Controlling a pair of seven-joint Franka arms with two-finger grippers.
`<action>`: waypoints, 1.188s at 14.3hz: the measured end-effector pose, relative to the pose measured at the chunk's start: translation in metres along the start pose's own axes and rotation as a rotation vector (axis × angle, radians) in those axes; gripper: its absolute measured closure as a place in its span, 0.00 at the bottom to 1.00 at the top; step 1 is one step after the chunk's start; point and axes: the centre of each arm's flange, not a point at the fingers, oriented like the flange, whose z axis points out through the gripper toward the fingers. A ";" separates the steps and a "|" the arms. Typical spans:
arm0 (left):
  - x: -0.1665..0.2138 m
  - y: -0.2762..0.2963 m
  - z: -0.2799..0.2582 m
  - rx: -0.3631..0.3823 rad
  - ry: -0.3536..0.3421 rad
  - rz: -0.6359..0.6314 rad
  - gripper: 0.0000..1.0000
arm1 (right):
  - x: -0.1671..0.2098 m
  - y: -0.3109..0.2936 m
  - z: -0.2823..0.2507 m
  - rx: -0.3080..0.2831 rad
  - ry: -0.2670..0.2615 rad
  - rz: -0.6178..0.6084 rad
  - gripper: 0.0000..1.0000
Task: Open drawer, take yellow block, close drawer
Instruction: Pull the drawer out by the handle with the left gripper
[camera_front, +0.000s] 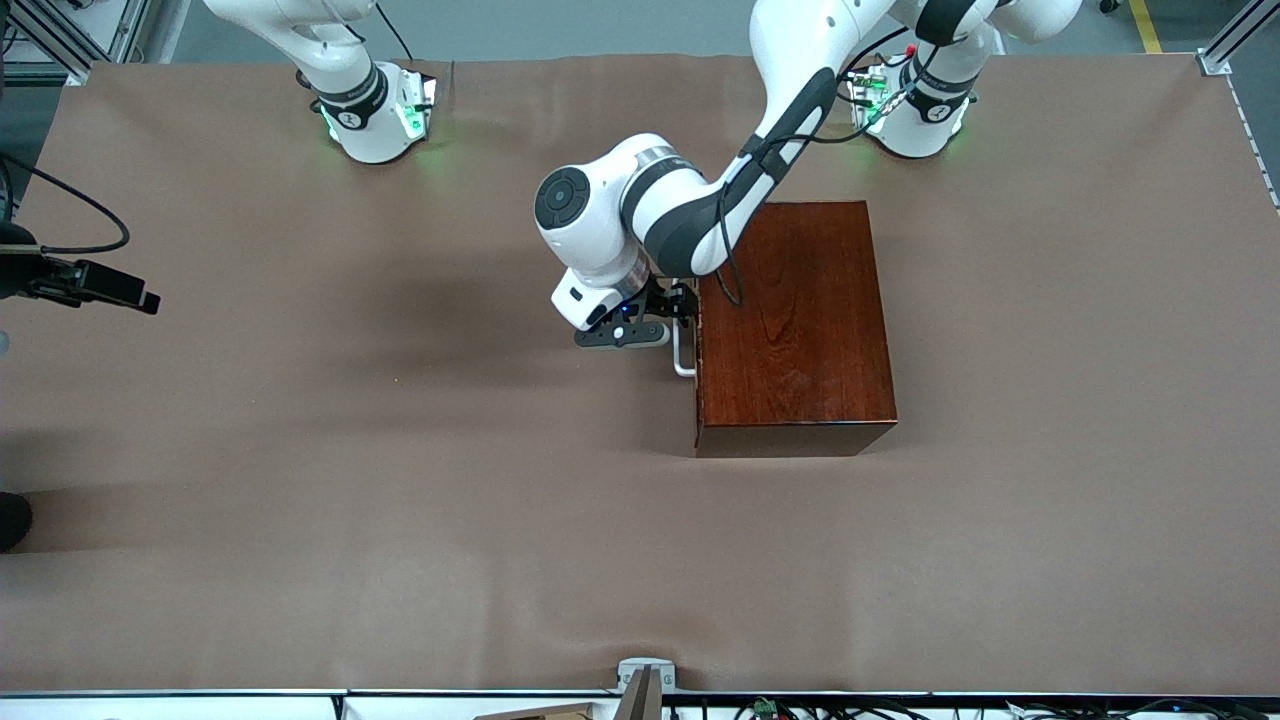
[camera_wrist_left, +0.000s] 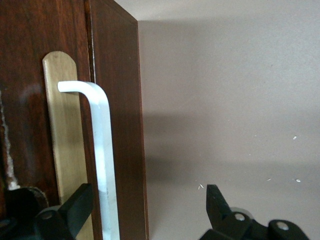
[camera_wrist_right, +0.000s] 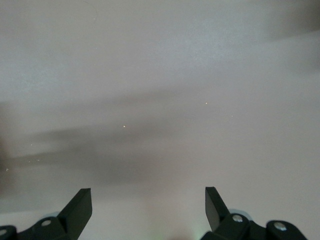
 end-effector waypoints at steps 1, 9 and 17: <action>0.000 0.000 0.001 0.001 -0.001 -0.015 0.00 | 0.000 0.001 0.000 0.000 0.000 0.001 0.00; -0.009 0.017 -0.005 -0.049 0.036 -0.048 0.00 | 0.000 0.004 0.000 0.000 0.000 0.008 0.00; -0.010 0.030 -0.011 -0.147 0.055 -0.052 0.00 | 0.000 0.005 0.000 0.000 0.001 0.025 0.00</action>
